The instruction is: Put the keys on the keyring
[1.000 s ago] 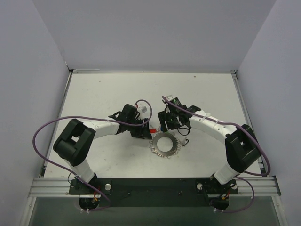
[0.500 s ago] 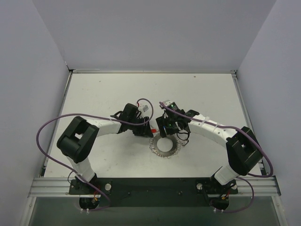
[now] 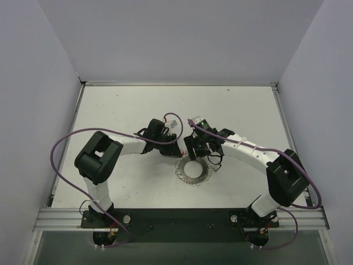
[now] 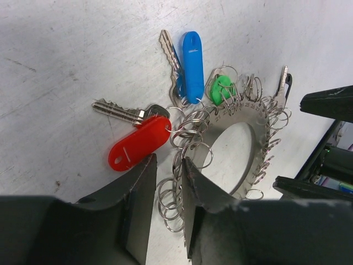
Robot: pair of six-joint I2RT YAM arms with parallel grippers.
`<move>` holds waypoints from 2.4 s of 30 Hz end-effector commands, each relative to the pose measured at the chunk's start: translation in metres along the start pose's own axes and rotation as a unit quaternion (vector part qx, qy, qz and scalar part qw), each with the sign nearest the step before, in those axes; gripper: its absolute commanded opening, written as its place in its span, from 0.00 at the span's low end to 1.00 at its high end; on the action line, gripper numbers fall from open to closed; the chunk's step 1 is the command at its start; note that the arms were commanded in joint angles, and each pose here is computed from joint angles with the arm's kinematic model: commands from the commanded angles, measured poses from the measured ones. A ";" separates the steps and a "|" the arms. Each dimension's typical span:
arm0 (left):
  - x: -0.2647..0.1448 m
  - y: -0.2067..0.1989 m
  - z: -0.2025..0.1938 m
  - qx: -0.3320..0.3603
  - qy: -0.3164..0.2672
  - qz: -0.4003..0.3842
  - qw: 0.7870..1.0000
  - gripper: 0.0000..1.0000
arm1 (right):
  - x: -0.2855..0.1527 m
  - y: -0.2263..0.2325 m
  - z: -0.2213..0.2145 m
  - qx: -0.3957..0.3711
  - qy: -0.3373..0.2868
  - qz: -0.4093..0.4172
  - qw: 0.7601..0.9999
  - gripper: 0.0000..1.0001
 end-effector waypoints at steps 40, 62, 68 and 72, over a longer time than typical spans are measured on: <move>-0.052 -0.033 0.026 0.141 -0.044 0.023 0.989 0.00 | -0.047 0.008 0.020 -0.026 -0.076 0.040 0.996 0.61; -0.131 -0.106 0.056 0.232 -0.124 -0.063 0.963 0.00 | -0.127 0.062 0.042 -0.163 -0.163 0.299 0.926 0.65; -0.150 -0.126 0.052 0.274 -0.138 -0.109 0.946 0.00 | -0.140 0.066 0.041 -0.173 -0.172 0.326 0.913 0.66; -0.160 -0.139 0.050 0.295 -0.155 -0.146 0.932 0.00 | -0.144 0.067 0.043 -0.194 -0.182 0.331 0.905 0.62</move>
Point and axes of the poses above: each gripper's point midway between its finger pads, its own x axis out along the fingers, its own y axis along the line the jaws close on, z = x × y, the point moved 7 cm from there along -x, back along the fingers, and after that the axes turned 11 degrees about x, right-handed, at the moved point
